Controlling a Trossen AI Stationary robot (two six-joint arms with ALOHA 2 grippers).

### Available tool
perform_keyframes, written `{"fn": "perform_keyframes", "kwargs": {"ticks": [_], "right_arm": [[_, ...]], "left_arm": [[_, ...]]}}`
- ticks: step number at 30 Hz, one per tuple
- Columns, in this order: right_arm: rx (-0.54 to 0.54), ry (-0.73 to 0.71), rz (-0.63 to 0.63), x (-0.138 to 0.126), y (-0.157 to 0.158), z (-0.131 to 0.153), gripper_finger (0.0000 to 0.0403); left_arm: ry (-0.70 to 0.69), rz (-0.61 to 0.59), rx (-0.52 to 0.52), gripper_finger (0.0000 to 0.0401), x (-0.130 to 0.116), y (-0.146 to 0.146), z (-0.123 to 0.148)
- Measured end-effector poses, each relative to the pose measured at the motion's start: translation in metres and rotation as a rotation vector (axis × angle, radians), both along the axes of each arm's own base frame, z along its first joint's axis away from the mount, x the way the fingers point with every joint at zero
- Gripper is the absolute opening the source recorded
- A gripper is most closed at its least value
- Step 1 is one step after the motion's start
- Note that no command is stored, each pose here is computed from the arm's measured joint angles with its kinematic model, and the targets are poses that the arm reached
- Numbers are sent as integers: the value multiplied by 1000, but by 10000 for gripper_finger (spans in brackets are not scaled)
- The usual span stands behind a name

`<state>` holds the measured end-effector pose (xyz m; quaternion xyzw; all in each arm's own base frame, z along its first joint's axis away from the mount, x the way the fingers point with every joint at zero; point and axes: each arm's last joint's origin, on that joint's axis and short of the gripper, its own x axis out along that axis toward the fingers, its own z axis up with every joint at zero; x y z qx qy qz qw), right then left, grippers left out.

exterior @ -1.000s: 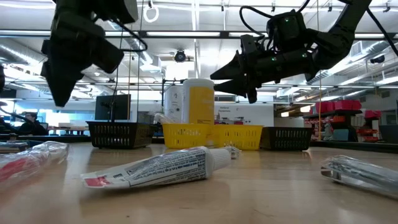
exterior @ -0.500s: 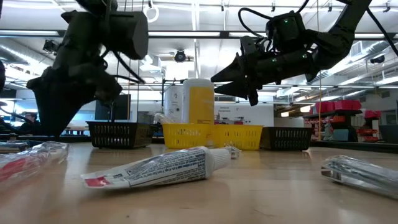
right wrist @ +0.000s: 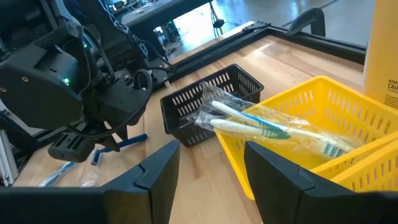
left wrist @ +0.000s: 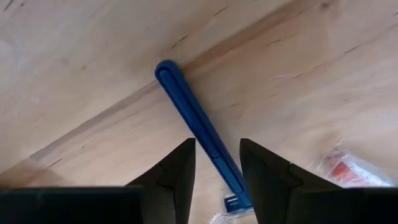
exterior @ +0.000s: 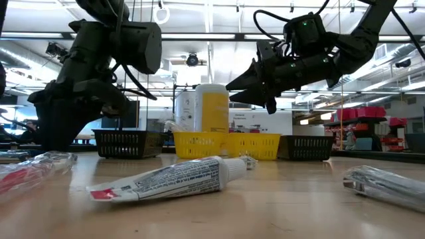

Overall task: Pick & Place Travel size toiletries
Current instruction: Put the blue razor into the right black bin

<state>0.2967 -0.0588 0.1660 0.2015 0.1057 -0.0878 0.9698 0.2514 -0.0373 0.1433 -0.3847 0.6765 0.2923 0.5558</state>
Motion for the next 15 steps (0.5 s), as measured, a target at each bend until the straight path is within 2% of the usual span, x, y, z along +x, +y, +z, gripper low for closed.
{"fn": "perform_keyframes", "kwargs": {"ticks": [10, 15], "right_arm": [[1, 8, -3, 0, 0, -1, 186], [-2, 9, -3, 0, 0, -1, 183]], "left_arm": [[-26, -2, -7, 135, -5, 1, -11], [-41, -51, 2, 122, -5, 1, -11]]}}
